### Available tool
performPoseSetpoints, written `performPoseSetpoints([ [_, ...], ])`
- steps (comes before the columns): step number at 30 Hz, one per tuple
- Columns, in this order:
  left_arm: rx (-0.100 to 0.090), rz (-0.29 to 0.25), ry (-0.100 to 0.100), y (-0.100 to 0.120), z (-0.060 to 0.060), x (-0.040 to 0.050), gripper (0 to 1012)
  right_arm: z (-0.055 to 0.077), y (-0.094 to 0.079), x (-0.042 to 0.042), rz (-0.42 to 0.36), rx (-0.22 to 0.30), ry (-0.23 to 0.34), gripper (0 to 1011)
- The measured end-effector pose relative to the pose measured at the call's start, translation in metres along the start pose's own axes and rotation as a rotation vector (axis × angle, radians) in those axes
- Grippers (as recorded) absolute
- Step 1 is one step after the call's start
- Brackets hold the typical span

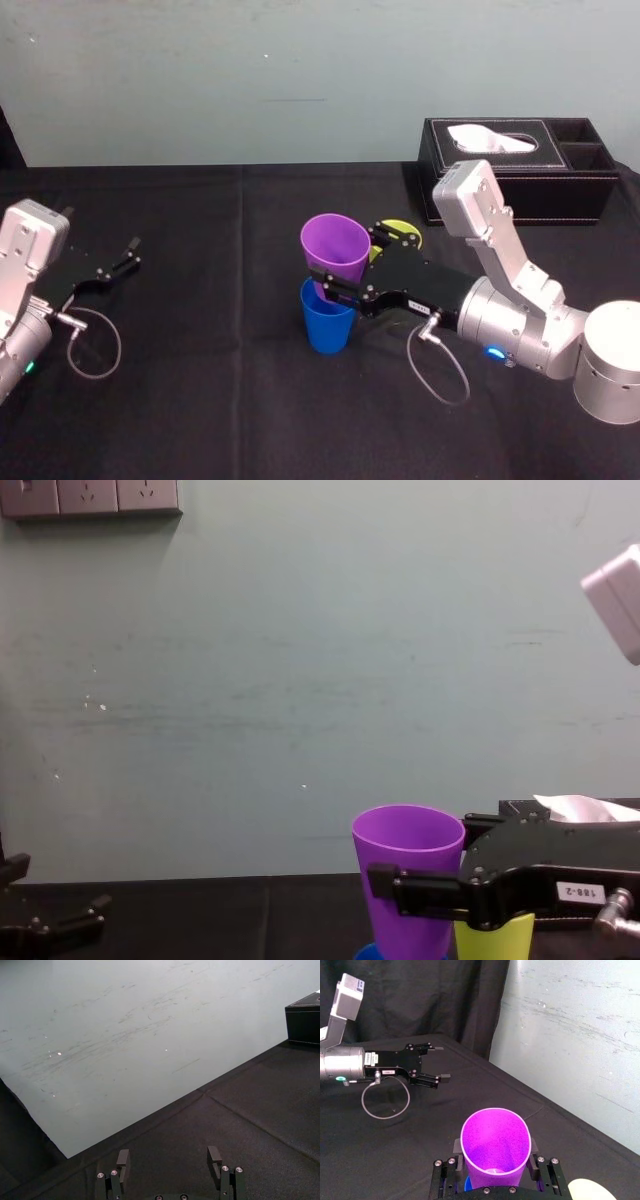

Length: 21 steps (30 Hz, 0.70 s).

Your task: Stack the three plastic cups sequentially using one hand.

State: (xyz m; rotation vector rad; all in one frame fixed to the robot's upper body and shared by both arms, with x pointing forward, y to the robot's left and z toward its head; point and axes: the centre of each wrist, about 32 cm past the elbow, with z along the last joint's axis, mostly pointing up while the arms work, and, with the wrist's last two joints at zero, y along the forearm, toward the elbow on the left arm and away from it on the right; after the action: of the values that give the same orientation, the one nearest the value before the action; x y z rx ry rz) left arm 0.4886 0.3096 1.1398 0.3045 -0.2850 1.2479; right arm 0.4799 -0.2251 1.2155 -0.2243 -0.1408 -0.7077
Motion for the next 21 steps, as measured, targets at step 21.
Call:
performPoseSetpoints([
  [21, 0.000, 0.000, 0.000, 0.000, 0.000, 0.0000, 1010, -0.008, 0.012, 0.0015, -0.001, -0.026, 0.008, 726],
])
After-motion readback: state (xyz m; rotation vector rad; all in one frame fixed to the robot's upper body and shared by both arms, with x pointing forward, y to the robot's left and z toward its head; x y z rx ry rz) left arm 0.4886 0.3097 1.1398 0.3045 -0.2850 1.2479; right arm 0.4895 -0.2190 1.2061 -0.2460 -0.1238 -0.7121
